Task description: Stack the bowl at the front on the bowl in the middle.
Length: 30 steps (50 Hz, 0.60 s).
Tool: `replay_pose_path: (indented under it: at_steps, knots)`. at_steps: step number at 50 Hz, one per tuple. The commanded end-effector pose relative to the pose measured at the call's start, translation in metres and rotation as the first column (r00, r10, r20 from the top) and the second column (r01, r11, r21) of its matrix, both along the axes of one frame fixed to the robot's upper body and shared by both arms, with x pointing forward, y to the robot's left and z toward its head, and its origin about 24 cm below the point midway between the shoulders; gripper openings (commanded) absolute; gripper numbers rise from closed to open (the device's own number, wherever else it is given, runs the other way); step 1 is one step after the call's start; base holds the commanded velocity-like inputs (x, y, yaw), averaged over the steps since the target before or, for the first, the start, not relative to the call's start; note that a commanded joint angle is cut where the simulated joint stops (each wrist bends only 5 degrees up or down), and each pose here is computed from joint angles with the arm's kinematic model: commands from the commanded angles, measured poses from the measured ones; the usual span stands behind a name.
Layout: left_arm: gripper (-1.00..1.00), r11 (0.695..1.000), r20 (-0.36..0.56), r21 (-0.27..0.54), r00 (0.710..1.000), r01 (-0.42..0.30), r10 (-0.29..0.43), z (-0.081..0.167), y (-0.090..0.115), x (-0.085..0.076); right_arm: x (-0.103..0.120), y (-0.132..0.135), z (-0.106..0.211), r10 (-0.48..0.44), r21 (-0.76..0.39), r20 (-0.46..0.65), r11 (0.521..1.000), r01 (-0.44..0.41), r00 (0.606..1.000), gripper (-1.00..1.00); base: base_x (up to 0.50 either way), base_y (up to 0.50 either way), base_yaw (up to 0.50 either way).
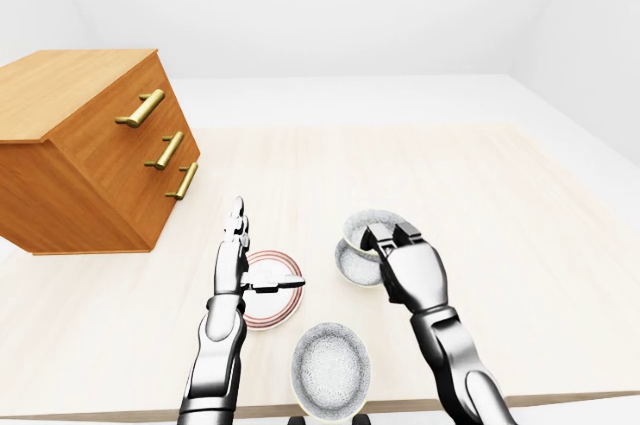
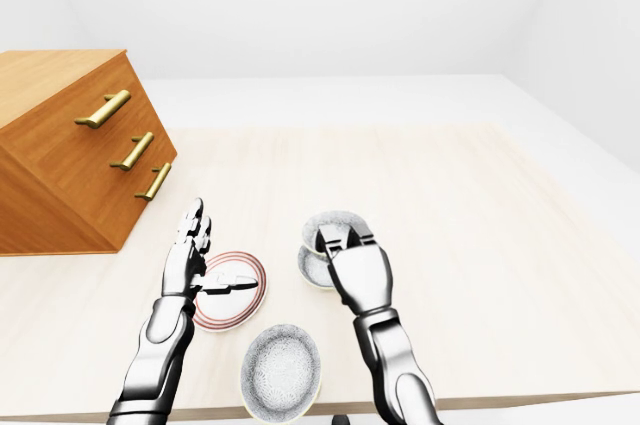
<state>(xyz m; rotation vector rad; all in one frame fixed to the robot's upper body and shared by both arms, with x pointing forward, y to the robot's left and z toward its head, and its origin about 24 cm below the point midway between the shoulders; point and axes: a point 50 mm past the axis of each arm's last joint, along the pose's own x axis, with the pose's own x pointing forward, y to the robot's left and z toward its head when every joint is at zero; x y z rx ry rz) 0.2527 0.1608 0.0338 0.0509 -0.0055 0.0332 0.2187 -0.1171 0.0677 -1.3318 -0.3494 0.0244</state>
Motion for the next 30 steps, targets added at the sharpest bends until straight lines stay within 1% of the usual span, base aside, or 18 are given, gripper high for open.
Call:
replay_pose_path:
  at_steps: [1, 8, 17, 30]
  knots:
    - [1.00, 1.000, 0.001, 0.000, 1.000, 0.001, -0.001, 0.000, 0.000, 0.000, -0.005, 0.005, -0.004, 0.024, 0.069, -0.018, 0.997, -0.022, 1.000, -1.00, 0.00, 0.00, 0.00]
    - [1.00, 1.000, 0.001, 0.000, 1.000, 0.002, -0.002, 0.001, -0.001, 0.000, -0.006, 0.013, -0.006, 0.057, 0.084, -0.042, 0.995, -0.053, 0.998, -1.00, 0.00, 0.00, 0.00]
    - [1.00, 1.000, 0.000, -0.001, 1.000, 0.002, -0.002, 0.000, -0.001, 0.000, -0.003, 0.017, -0.010, 0.069, 0.077, -0.044, 0.995, -0.065, 0.997, -1.00, 0.00, 0.00, 0.00]
    - [1.00, 1.000, -0.001, -0.001, 1.000, 0.002, -0.002, 0.000, -0.001, -0.001, 0.002, 0.011, -0.009, 0.043, 0.077, -0.032, 0.996, -0.040, 0.999, -1.00, 0.00, 0.00, 0.00]
